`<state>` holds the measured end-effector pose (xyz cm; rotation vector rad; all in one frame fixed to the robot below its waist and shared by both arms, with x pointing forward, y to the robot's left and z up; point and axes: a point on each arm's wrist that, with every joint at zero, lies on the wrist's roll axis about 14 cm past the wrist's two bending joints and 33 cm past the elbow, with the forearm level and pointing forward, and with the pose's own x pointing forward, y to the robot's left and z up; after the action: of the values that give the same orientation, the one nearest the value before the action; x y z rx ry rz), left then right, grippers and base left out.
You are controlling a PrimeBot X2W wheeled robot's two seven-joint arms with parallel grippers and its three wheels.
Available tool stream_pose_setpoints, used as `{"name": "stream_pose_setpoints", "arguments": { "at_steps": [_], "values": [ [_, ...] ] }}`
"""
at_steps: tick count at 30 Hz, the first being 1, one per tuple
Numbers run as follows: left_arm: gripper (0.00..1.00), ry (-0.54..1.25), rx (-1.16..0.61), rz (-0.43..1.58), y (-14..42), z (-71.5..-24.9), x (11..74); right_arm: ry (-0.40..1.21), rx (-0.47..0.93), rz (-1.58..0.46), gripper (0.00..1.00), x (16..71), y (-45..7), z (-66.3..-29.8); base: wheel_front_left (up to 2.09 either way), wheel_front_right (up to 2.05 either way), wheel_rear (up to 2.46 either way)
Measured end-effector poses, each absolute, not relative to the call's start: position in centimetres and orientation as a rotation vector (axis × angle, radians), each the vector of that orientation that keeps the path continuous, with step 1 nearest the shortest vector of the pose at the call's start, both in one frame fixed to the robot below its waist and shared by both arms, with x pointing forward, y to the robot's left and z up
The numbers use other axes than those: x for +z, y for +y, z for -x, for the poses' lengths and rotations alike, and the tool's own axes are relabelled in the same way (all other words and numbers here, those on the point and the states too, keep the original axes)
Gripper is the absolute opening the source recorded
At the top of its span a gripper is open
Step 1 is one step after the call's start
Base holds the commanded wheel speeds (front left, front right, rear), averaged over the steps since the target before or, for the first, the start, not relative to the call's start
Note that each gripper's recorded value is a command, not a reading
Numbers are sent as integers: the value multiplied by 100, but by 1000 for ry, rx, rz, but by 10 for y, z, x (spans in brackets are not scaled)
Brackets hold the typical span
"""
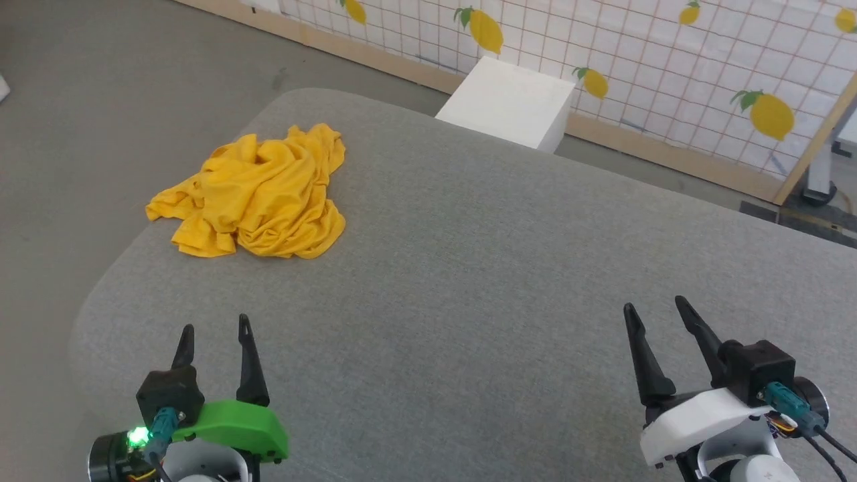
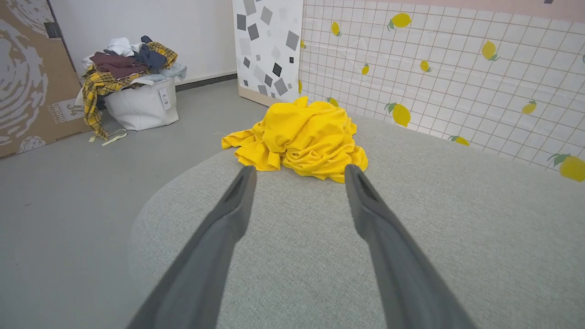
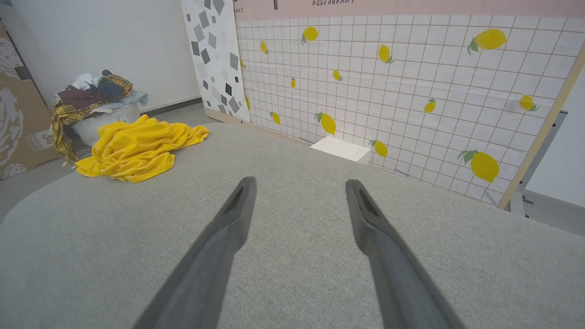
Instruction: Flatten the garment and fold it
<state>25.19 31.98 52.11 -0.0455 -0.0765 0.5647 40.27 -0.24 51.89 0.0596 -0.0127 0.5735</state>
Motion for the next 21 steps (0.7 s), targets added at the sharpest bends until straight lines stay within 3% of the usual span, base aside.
{"name": "stream_pose_setpoints", "arguments": {
  "at_steps": [21],
  "values": [
    [100,-81,727,56,346,-207,513,-3,690,-95,100,516,41,-401,0,0,0]
  ]
}}
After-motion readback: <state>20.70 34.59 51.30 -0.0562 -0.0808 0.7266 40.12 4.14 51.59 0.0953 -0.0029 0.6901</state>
